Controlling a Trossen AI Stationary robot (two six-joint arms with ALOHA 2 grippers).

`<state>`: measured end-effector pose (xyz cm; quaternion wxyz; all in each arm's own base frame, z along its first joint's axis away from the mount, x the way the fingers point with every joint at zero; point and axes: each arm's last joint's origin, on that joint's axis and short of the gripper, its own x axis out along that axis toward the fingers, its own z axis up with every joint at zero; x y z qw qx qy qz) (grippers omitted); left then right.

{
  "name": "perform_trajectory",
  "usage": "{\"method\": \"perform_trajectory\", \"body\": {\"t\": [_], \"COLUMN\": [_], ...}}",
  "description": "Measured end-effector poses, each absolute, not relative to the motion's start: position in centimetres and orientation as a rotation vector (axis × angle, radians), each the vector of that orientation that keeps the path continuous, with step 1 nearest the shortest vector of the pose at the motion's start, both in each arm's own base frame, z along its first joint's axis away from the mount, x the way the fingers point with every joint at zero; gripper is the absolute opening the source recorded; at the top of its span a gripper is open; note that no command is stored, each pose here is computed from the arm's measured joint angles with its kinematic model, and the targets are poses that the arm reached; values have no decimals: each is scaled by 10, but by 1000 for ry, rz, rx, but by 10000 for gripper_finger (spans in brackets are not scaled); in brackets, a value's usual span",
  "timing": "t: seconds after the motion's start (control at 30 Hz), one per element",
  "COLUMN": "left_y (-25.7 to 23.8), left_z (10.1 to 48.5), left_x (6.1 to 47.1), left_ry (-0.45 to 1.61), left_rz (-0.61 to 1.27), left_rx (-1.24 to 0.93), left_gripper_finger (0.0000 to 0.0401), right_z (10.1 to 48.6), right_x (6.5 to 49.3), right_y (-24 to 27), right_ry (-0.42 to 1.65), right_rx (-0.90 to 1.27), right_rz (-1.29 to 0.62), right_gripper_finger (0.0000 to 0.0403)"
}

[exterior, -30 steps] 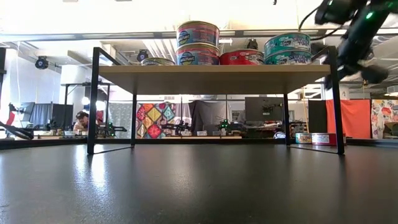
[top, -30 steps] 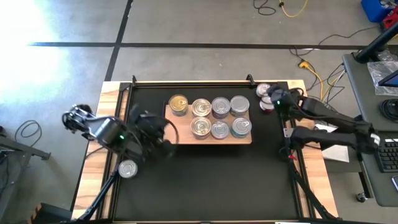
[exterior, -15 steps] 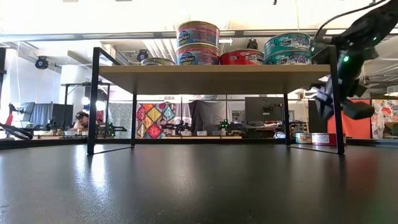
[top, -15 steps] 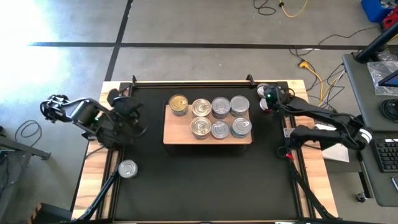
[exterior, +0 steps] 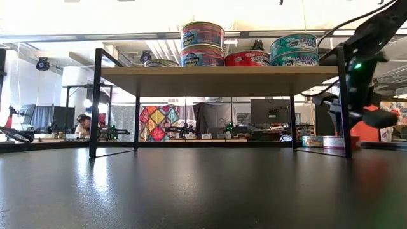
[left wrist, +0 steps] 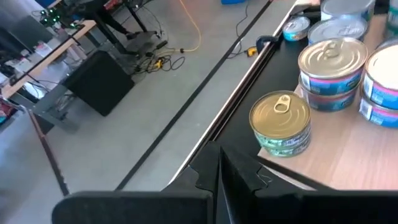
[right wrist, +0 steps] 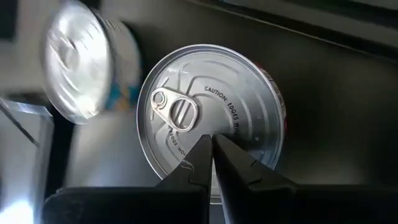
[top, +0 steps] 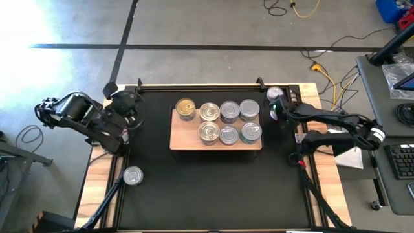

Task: Stack canned seafood by type on shelf
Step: Stack the red tuna can on top of the red tuna can on the shelf

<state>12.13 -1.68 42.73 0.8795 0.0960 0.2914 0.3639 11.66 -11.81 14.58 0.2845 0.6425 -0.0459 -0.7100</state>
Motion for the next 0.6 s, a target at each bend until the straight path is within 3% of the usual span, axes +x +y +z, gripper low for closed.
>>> {"method": "perform_trajectory", "body": {"t": [0.33,0.6], "left_y": [-23,-22], "left_z": [447,462], "left_x": [135,122], "left_ry": [460,383], "left_rz": [591,441], "left_rx": [195,53], "left_gripper_finger": [0,0], "right_z": [149,147], "right_x": [120,121], "right_y": [-47,-14], "right_ry": [47,352], "right_rx": [1688,1545], "right_rz": [-1861,-1698], "right_gripper_finger": [13,13]}}
